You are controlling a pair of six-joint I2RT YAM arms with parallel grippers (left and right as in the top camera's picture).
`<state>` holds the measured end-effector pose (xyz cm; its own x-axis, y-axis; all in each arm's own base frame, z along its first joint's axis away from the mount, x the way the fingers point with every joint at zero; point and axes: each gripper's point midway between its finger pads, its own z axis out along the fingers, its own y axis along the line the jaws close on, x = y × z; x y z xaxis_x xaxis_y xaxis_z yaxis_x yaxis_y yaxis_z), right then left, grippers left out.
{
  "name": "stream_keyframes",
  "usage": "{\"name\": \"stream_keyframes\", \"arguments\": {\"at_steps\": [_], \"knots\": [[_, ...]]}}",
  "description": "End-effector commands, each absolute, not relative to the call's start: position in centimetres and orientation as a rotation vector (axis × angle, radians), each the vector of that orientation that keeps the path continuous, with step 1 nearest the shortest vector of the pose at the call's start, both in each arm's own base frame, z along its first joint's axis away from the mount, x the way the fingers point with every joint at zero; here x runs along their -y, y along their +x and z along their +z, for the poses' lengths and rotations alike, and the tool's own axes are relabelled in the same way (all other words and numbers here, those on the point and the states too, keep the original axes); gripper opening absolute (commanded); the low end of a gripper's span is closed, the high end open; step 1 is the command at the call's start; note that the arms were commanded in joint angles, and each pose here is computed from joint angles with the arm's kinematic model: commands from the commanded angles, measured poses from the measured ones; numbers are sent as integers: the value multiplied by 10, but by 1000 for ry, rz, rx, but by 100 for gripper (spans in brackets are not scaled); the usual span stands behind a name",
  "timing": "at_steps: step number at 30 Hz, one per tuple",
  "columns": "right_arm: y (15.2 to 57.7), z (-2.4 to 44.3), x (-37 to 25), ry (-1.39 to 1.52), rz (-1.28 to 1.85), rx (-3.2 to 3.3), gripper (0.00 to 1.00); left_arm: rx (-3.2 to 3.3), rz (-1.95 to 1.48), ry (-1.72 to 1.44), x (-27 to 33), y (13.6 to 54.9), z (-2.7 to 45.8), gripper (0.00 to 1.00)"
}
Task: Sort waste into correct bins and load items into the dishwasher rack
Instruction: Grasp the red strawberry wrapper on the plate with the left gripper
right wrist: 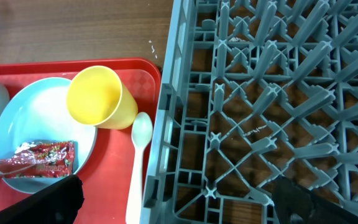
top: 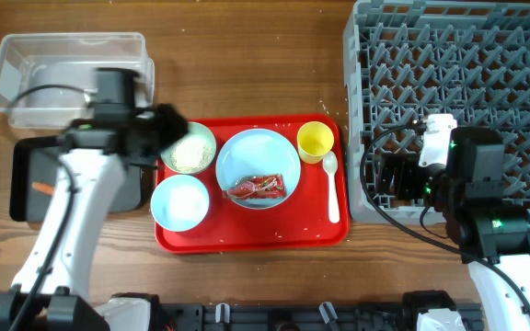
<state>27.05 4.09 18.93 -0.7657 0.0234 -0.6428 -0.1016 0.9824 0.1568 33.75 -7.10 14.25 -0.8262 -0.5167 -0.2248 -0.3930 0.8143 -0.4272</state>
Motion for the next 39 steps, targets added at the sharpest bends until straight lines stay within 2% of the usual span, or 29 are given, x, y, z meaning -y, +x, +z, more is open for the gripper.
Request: {"name": "stream_keyframes", "arguments": {"at_steps": [1, 3, 13, 25, 33, 39], "knots": [[273, 197, -43, -46, 261, -2413, 100, -2829, -554, -692, 129, 314, 114, 68], [273, 197, -43, -45, 262, -2414, 100, -2912, -539, -765, 158, 297, 95, 64], [273, 197, -43, -45, 261, -2414, 100, -3045, -441, -938, 212, 257, 58, 64], [273, 197, -43, -45, 261, -2418, 100, -2998, -367, -1059, 209, 256, 53, 65], [273, 197, -43, -45, 262, -2418, 100, -2949, -376, -1118, 202, 249, 16, 63], [272, 196, -43, -45, 262, -2421, 100, -2907, -361, -1107, 198, 256, 12, 62]]}}
